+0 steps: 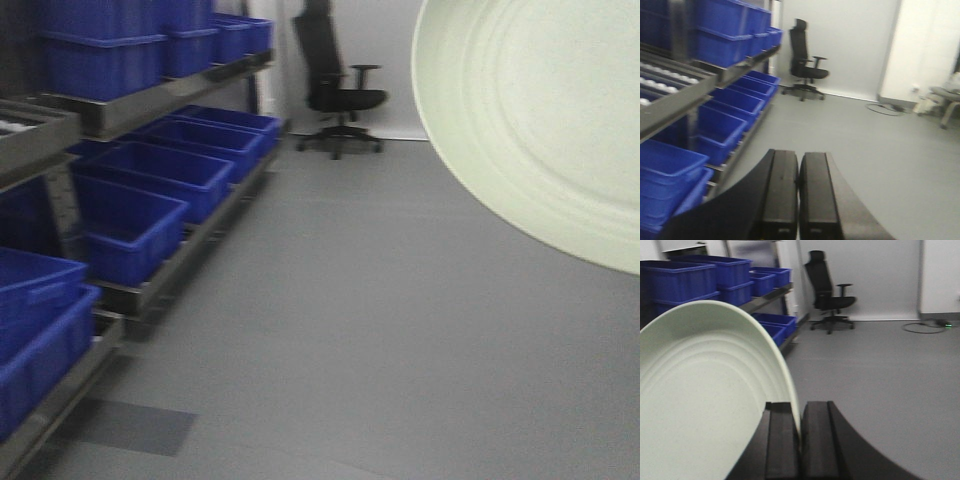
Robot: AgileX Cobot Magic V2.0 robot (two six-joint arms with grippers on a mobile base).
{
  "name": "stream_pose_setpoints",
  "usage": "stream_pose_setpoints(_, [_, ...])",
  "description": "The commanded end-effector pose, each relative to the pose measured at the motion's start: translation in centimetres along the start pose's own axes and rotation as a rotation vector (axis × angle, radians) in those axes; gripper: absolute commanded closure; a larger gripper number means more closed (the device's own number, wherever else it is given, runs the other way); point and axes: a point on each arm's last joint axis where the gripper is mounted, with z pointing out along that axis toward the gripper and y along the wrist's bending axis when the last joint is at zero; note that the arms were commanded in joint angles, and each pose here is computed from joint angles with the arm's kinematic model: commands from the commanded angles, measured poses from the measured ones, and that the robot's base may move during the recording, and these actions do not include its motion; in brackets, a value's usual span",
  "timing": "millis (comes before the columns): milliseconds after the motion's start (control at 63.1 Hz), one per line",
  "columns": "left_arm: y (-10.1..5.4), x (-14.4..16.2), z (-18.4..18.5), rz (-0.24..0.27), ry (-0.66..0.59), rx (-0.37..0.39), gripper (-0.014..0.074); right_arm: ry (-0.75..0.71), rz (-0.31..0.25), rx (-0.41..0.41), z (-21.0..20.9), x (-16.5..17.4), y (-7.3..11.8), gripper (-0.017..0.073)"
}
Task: Place green plate on second shelf with right arm
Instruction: 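Drive the base up to the shelf of blue bins, then move the held plate over a blue bin on the shelf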
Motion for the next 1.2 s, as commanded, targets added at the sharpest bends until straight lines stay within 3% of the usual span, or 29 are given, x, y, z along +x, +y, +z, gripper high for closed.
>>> stream_pose_setpoints(0, [0.05, 0.48, -0.03, -0.012, -0.063, 0.013, 0.0463, -0.084, 0.002, -0.067, -0.05, -1.59, 0.75, 0.0506])
stream_pose_setpoints(1189, [0.03, 0.49, -0.03, -0.012, -0.063, 0.017, 0.0463, -0.084, 0.002, -0.067, -0.05, -1.59, 0.75, 0.0506])
